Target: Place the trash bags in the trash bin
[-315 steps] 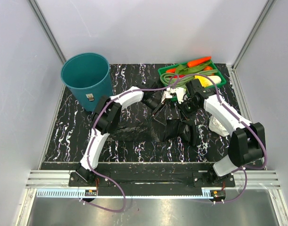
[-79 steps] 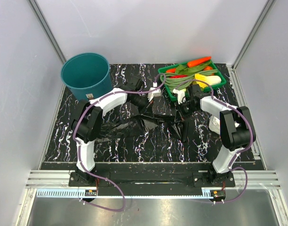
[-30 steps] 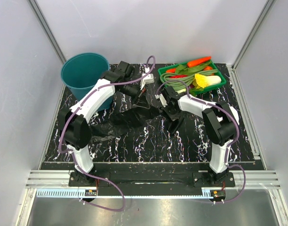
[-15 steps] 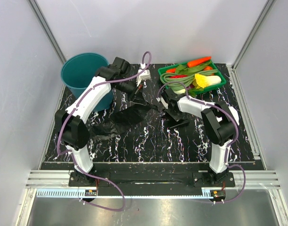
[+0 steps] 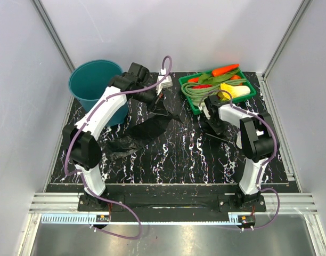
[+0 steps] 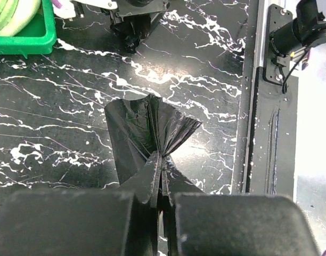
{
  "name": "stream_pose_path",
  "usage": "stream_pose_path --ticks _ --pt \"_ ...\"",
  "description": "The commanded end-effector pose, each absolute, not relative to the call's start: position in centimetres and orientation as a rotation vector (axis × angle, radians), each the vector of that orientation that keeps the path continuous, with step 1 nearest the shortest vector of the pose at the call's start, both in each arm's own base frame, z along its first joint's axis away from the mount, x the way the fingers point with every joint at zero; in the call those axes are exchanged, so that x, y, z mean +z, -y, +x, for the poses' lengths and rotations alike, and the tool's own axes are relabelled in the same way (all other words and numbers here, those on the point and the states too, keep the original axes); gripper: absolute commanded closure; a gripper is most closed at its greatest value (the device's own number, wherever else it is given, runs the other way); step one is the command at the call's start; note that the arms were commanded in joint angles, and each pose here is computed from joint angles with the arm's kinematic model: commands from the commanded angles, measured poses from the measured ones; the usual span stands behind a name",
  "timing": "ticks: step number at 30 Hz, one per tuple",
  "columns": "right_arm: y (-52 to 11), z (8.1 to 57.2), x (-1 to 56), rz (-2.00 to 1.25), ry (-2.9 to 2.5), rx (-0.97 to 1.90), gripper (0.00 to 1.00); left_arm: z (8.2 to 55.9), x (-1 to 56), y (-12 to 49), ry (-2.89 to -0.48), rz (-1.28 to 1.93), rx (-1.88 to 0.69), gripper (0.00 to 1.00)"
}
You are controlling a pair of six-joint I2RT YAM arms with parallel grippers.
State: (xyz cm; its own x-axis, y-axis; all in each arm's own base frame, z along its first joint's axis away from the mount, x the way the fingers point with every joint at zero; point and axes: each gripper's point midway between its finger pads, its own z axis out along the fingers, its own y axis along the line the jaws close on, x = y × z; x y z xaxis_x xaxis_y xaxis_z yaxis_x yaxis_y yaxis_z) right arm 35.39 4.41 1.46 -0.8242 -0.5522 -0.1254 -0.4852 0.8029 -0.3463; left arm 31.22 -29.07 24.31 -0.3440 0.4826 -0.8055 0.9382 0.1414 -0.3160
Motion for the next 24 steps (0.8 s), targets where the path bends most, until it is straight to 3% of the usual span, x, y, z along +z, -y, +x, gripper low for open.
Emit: stream_pose_path --ticks 1,4,7,8,14,24 --pt "-4.9 36.5 3.8 -0.820 -2.718 -0.408 0.85 32.3 25.2 30.4 -1.833 1.360 -1.088 1.00" --pt "-5.0 36.8 5.5 -0.808 -2.682 -0.399 0.65 32.7 24.9 30.7 -1.837 1.364 -1.084 1.00" --pt "-5.2 37.0 7.7 -0.775 -2.649 -0.373 0.37 32.9 24.7 31.0 -1.839 1.365 -1.089 1.00" --pt "-5.3 37.0 8.4 -0.763 -2.640 -0.353 0.34 33.1 24.6 31.1 -1.841 1.362 -1.087 1.00" --pt "-6.5 36.6 12.1 -0.725 -2.614 -0.194 0.29 33.9 24.6 31.8 -1.843 1.337 -1.087 1.00" --pt "-8.1 35.1 16.0 -0.719 -2.580 0.162 0.31 34.4 24.8 32.8 -1.847 1.310 -1.104 1.00"
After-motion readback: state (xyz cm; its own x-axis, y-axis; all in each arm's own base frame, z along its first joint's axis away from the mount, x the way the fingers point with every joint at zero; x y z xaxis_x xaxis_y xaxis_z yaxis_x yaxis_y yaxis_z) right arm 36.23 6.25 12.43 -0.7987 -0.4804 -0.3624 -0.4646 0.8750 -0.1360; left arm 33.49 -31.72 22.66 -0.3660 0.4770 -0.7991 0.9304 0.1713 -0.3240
